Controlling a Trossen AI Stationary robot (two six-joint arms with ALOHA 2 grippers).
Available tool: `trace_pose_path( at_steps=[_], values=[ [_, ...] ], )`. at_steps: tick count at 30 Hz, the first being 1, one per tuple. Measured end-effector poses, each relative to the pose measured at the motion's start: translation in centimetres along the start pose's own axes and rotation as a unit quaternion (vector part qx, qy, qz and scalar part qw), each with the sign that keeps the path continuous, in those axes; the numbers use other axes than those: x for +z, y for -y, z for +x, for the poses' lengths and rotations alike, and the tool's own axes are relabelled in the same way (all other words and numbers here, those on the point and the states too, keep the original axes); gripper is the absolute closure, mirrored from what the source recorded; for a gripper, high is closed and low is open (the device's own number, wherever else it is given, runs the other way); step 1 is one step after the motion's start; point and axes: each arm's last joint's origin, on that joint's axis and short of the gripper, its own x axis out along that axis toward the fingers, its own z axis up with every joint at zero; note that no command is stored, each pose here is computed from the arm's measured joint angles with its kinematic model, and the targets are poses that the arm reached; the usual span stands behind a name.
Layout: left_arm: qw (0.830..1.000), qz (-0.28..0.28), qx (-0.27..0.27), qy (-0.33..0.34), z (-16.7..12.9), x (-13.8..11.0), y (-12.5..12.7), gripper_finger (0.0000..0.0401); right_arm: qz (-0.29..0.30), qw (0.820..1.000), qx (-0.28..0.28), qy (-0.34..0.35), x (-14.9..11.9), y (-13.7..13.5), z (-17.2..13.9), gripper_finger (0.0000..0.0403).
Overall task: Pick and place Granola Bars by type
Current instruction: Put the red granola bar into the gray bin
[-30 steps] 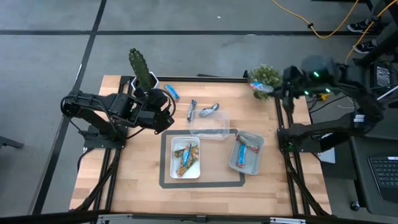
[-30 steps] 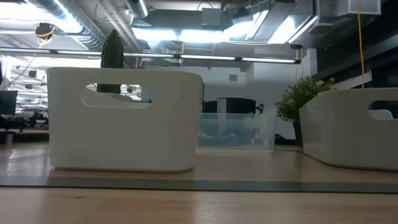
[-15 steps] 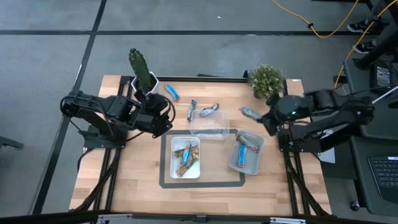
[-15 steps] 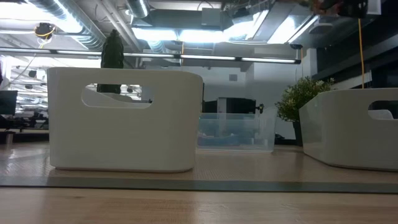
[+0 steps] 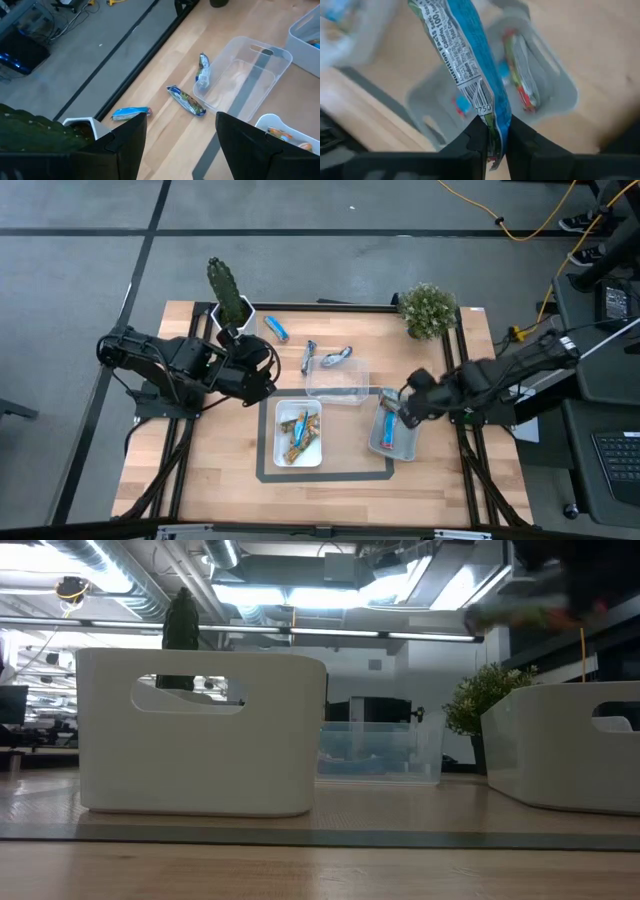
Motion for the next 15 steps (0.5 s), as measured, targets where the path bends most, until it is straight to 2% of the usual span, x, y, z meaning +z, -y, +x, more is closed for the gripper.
trace_pose_path(
  at_steps=[6,15],
  values=[
    [1.000,0.008,0.003,0.001,-0.2,-0.2,0.1,0.0172,-0.011,0.996,-0.039,-0.081,-2.8,0.0,2.5,0.0353],
    [1.000,0.022,0.003,0.000,-0.2,-0.2,0.0,0.0172,0.017,0.996,-0.033,-0.086,-3.2,-0.3,2.6,0.0352]
  ],
)
